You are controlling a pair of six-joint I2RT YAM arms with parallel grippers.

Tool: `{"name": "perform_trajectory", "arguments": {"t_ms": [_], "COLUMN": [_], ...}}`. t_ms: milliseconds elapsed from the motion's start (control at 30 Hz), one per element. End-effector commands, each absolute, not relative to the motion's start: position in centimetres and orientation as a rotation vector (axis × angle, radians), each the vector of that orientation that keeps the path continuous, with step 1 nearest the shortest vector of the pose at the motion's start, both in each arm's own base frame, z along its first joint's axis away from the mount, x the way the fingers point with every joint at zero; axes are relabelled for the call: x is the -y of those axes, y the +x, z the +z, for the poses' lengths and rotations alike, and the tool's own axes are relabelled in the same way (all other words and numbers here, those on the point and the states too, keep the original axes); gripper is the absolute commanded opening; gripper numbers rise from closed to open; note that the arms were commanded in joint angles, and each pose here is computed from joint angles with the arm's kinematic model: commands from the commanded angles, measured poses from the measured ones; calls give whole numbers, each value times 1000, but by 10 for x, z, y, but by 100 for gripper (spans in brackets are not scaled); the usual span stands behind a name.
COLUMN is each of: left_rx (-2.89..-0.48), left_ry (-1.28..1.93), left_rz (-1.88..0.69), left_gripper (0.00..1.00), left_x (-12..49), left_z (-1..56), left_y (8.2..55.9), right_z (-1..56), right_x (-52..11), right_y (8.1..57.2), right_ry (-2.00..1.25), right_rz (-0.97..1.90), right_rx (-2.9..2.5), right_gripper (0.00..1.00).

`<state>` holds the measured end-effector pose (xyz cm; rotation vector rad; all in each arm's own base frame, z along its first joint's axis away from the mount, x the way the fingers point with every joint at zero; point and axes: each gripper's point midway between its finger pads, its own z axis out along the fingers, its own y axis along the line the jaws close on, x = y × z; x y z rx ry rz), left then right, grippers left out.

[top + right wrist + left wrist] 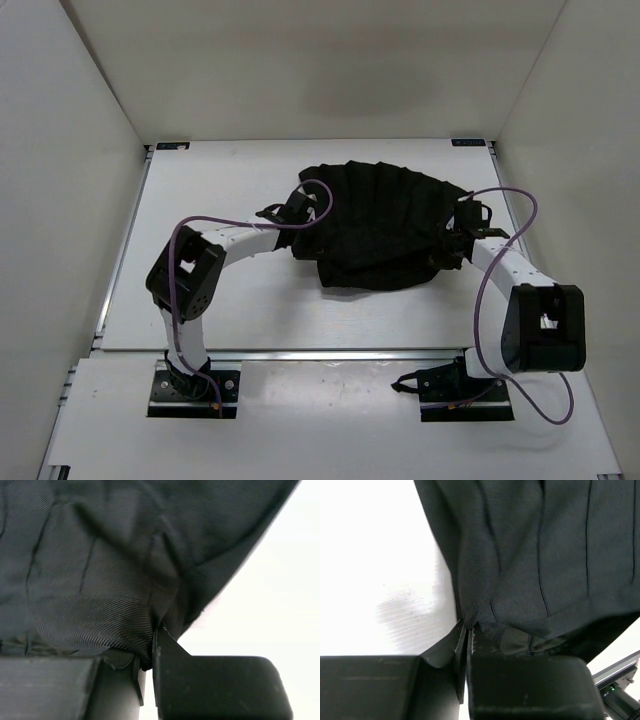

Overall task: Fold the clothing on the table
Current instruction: Flatten the skirt out

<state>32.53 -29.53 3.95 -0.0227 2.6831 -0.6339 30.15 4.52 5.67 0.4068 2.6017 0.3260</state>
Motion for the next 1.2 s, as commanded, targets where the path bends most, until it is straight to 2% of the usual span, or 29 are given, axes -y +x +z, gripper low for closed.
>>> {"name": "perform_trajectory", "arguments": {"t_ms": [0,167,267,367,433,533,700,800,967,1167], "left_rx": [-2612,-2605,-2592,-2565,-2552,-2508,-2442,-2453,-2534,-2607], "left_ry": [-48,-50,-57,-26,-10,30,176,250,257,209], "left_rz": [-694,-728,-751,-743,-705,-713,-765,-760,-672,-540], "left_gripper": [12,14,23,47,69,81,78,78,76,78], "left_x": [292,290,287,285,278,277,304,329,349,347], "left_z": [67,70,78,89,96,115,141,137,106,75], "left_y": [333,334,337,339,342,342,331,318,307,318], "right_z": [75,83,82,75,69,65,70,73,71,75], "right_x": [-18,-9,-16,-27,-27,-32,-35,-34,-35,-39], "right_y": [304,300,297,290,285,282,290,293,294,294], "right_ry": [453,398,311,221,195,156,159,171,160,150], "right_rz": [203,184,148,126,92,92,104,113,107,141], "right_rx": [-2545,-2543,-2565,-2619,-2656,-2679,-2644,-2631,-2633,-2608], "right_gripper": [0,0,0,0,0,0,0,0,0,0]}}
